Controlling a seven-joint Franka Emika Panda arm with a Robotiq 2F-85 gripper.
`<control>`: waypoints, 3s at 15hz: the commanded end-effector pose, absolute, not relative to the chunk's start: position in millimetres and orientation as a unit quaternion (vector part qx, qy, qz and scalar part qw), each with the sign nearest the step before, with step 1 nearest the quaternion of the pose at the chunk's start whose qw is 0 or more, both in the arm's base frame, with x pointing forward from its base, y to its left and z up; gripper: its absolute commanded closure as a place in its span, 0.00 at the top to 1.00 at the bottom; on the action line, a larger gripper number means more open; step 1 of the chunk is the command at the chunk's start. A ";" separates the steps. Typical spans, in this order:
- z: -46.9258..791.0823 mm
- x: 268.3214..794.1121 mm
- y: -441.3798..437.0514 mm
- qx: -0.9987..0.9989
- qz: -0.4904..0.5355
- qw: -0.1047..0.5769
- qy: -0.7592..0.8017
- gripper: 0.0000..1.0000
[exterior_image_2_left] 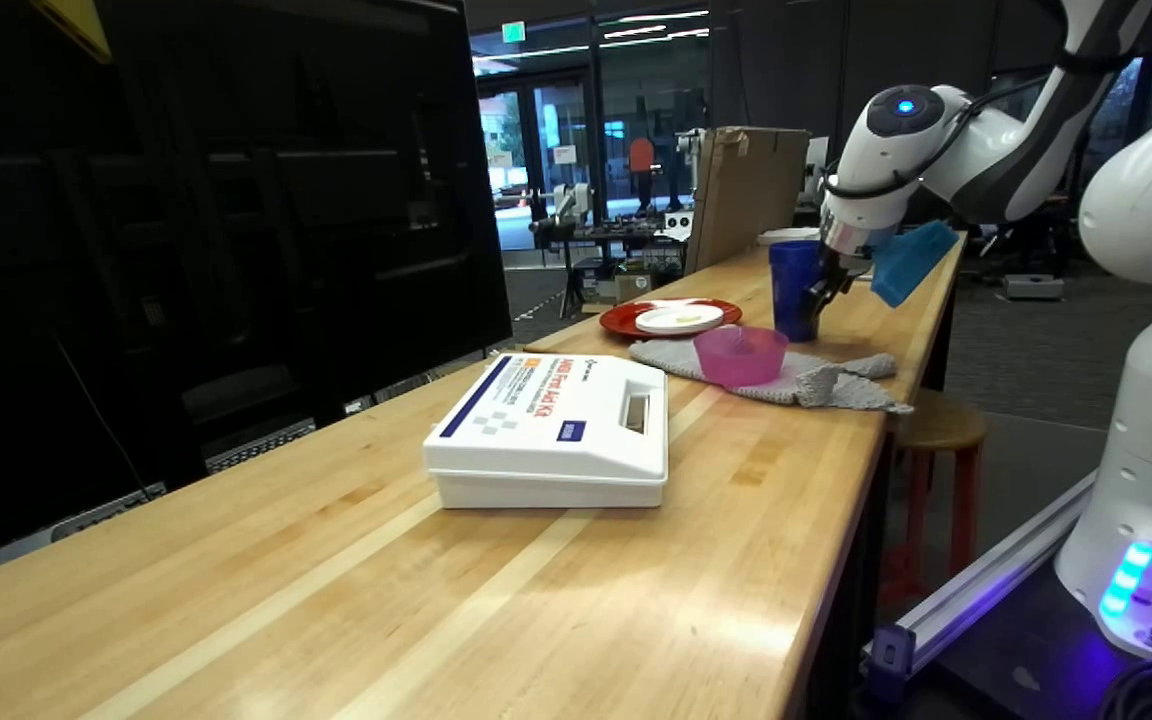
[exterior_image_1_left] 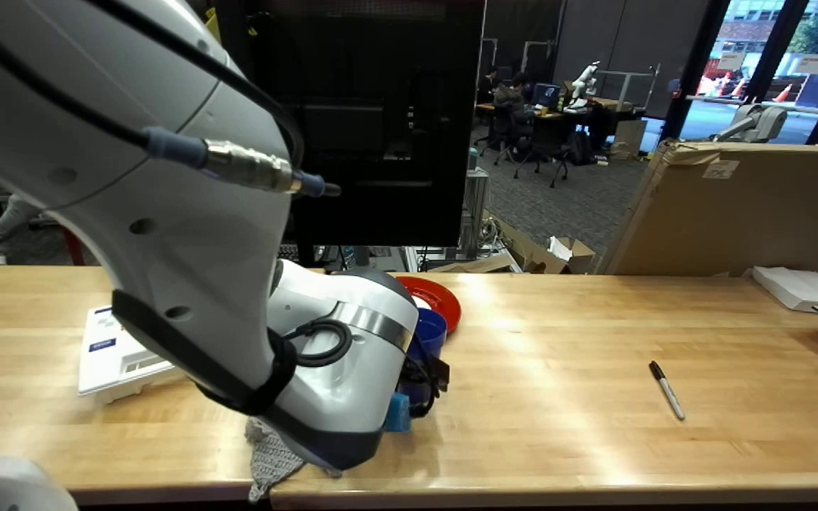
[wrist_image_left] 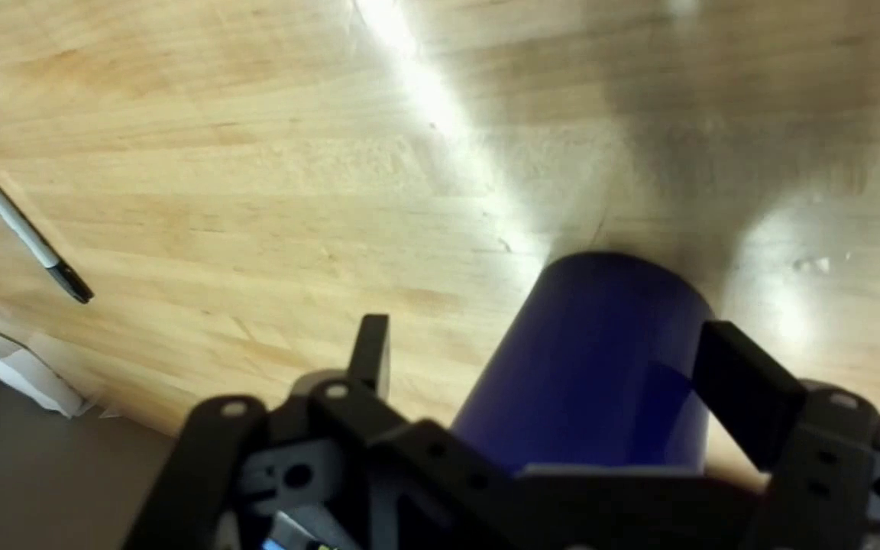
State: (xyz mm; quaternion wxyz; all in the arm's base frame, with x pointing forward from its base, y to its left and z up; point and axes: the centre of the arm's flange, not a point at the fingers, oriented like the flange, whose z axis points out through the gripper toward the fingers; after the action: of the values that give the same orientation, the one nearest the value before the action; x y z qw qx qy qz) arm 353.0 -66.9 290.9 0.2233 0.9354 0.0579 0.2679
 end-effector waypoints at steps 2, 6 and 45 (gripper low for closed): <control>296.5 350.3 -61.8 0.917 0.316 0.244 0.009 1.00; 297.9 349.3 -65.3 0.913 0.323 0.249 -0.007 1.00; 280.1 362.8 -59.5 0.690 -0.040 0.400 0.601 1.00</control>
State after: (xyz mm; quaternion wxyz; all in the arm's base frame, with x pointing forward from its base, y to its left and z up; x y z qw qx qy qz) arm 365.9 -64.0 274.2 0.3540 0.7246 0.5900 -0.0388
